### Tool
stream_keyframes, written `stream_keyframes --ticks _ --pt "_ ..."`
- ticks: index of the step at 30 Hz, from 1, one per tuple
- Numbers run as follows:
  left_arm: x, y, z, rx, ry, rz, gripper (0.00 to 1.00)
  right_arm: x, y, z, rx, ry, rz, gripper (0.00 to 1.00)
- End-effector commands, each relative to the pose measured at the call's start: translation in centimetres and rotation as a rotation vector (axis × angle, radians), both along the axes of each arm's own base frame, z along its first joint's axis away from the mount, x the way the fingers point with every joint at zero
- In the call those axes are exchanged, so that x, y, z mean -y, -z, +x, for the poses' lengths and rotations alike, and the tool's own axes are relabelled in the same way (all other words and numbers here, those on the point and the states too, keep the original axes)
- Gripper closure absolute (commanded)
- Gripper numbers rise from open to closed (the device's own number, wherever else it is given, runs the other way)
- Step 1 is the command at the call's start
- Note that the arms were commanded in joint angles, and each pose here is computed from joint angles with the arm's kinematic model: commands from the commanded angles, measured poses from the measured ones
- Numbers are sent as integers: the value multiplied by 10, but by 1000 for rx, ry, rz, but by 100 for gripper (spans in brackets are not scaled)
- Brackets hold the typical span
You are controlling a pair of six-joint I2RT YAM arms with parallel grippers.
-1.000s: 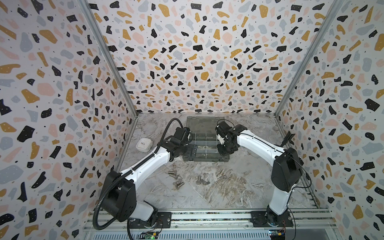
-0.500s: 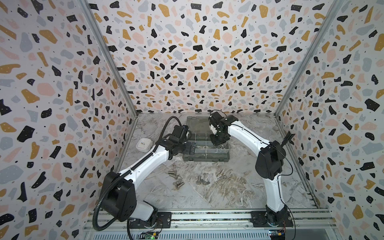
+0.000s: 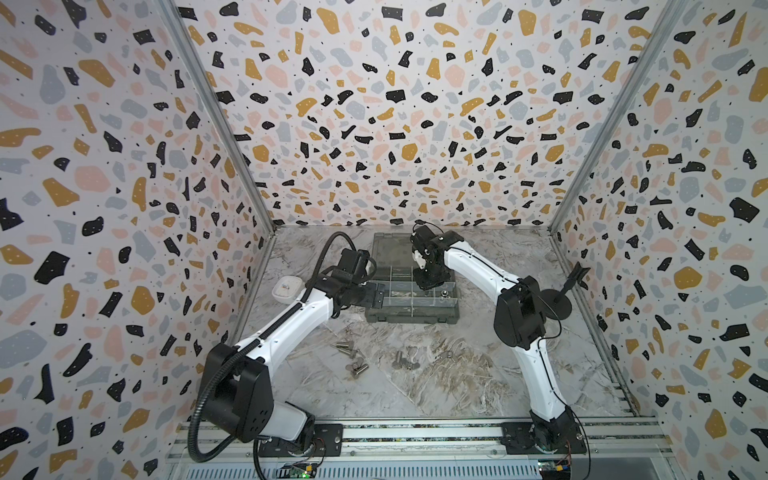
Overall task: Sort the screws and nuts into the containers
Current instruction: 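Lower the wing nut into a compartment and open the right gripper, then move the right gripper back down onto another wing nut near the box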
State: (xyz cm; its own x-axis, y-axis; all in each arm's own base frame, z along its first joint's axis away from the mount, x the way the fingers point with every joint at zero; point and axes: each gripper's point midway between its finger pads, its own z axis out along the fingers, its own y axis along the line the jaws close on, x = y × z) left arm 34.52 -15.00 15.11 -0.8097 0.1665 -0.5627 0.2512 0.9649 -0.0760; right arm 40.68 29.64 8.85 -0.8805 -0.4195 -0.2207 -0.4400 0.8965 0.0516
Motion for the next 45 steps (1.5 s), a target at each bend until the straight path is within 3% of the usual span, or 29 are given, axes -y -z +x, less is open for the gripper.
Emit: stream_keyframes --ticks 1,7,12,14,19,24,33,37,42,45 --pt "0 -13 5 23 11 -11 0 -4 -12 8 24 -5 31 79" --pt "-3 -10 4 15 3 -10 0 -2 -4 11 9 -2 35 77" --pt "-5 -10 4 13 -1 -12 0 4 -16 14 26 13 48 51" --pt "-5 -11 5 17 -4 -15 1 5 -28 15 49 17 62 48" --pt "2 -13 8 23 4 -47 0 13 -63 -4 78 6 81 48" --pt "10 -10 7 9 12 -101 0 30 -76 -56 82 -27 90 51" --pt "18 -1 -13 -24 10 -183 0 54 -32 -151 16 -89 133 51" --pt "33 -10 -27 1 68 -211 0 57 -15 -169 2 -109 156 51" --pt "74 -19 -67 33 236 -197 0 60 5 -183 -20 -148 148 52" --pt "84 -16 -83 28 264 -212 0 61 16 -188 -39 -168 138 52"
